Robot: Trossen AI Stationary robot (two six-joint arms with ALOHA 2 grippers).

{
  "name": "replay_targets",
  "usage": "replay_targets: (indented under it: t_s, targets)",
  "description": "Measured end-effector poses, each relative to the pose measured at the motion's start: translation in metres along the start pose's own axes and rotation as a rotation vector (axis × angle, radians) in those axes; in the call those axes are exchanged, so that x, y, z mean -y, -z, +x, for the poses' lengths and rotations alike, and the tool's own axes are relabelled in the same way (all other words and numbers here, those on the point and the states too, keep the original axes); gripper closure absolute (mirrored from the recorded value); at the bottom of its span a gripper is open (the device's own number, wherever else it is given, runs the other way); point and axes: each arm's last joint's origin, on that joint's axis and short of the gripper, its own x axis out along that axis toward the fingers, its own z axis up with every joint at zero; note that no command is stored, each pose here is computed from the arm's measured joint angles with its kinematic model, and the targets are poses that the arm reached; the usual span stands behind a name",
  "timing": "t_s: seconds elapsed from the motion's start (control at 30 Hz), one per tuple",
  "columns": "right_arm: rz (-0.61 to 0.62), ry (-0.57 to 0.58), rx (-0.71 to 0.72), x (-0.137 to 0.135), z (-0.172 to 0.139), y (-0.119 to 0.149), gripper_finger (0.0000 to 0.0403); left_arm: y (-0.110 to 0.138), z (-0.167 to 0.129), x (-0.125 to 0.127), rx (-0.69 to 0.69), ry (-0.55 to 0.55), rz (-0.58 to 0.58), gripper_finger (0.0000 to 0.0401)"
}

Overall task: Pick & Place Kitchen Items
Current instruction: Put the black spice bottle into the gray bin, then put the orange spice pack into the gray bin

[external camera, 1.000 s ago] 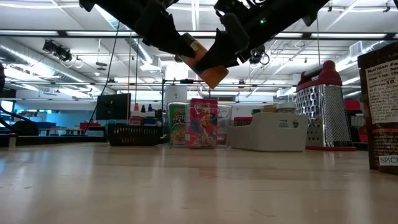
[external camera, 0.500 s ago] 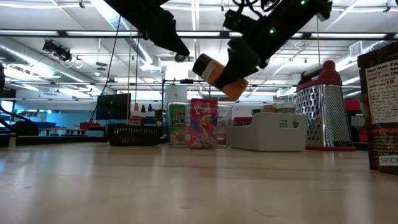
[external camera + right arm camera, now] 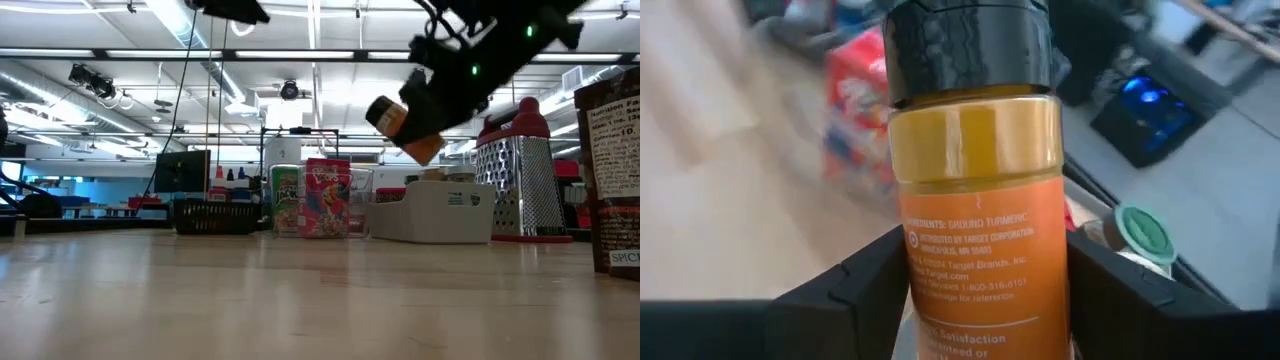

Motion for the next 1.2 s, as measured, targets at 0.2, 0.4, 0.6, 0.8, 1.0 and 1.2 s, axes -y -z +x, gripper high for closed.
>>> replay_targets:
  t_s: [0.2,0.4,0.6,0.8,1.0,1.2]
  targets:
    - [0.197,0.023,0.149,0.011,0.026,0.029,0.0166,-0.004,-0.003,-0.014,0.033,0.012,-0.036,0.0131]
    - [0.273,-0.017,0.154,0.019,0.033,0.045,0.0165,0.002,0.004,-0.013,-0.003,0.028,-0.025,0.0131]
    - [0.232,-0.046,0.119,0.019,0.035,0.053,0.0161,0.002,0.009,-0.011,-0.002,0.049,-0.029,0.0131]
    - [0.219,-0.028,0.113,0.021,0.037,0.053,0.0128,0.002,0.009,-0.012,-0.004,0.052,-0.03,0.0131]
    - [0.211,-0.005,0.118,0.023,0.039,0.052,0.0105,0.002,0.009,-0.012,-0.006,0.053,-0.028,0.0131]
    - [0.177,-0.003,0.135,0.023,0.038,0.05,0.0112,0.003,0.009,-0.012,-0.01,0.053,-0.024,0.0131]
